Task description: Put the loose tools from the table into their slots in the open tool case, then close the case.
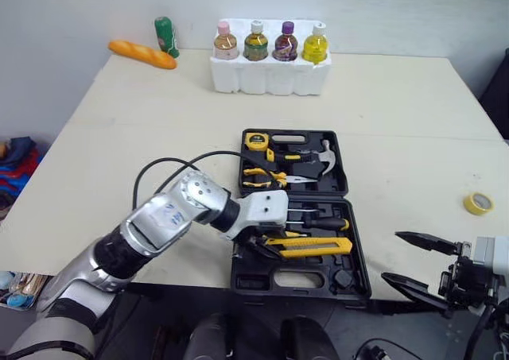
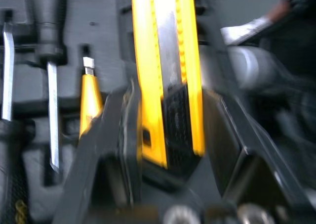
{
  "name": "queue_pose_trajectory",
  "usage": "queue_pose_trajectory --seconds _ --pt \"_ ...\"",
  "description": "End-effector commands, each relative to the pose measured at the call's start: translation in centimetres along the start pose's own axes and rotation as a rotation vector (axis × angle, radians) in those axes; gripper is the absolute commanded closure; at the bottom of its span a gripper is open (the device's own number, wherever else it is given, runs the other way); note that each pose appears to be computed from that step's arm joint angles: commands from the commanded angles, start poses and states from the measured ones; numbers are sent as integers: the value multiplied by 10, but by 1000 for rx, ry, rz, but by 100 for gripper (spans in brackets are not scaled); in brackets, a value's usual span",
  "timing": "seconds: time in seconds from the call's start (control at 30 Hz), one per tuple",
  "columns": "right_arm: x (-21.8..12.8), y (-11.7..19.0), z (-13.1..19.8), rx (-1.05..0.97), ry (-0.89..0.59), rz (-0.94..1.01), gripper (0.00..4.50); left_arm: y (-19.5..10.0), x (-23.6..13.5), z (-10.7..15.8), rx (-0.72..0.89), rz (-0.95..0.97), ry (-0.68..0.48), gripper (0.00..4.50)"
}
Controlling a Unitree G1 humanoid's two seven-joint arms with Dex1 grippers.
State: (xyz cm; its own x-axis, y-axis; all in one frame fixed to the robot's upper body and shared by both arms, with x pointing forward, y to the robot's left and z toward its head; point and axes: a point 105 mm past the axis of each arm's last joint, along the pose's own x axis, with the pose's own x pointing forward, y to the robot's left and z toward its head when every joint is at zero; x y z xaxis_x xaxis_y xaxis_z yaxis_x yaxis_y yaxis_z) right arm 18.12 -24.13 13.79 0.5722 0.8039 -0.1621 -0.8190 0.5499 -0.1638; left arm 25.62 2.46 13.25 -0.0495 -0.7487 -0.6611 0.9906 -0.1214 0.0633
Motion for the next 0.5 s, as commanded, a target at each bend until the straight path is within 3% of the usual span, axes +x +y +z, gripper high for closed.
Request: queue_pose_trajectory --seconds 0.03,0.5 --pt "-4 2 7 -14 3 -7 0 0 -2 1 19 18 18 315" --pt "9 8 7 -2 -2 59 0 -13 17 -8 -63 -10 38 315"
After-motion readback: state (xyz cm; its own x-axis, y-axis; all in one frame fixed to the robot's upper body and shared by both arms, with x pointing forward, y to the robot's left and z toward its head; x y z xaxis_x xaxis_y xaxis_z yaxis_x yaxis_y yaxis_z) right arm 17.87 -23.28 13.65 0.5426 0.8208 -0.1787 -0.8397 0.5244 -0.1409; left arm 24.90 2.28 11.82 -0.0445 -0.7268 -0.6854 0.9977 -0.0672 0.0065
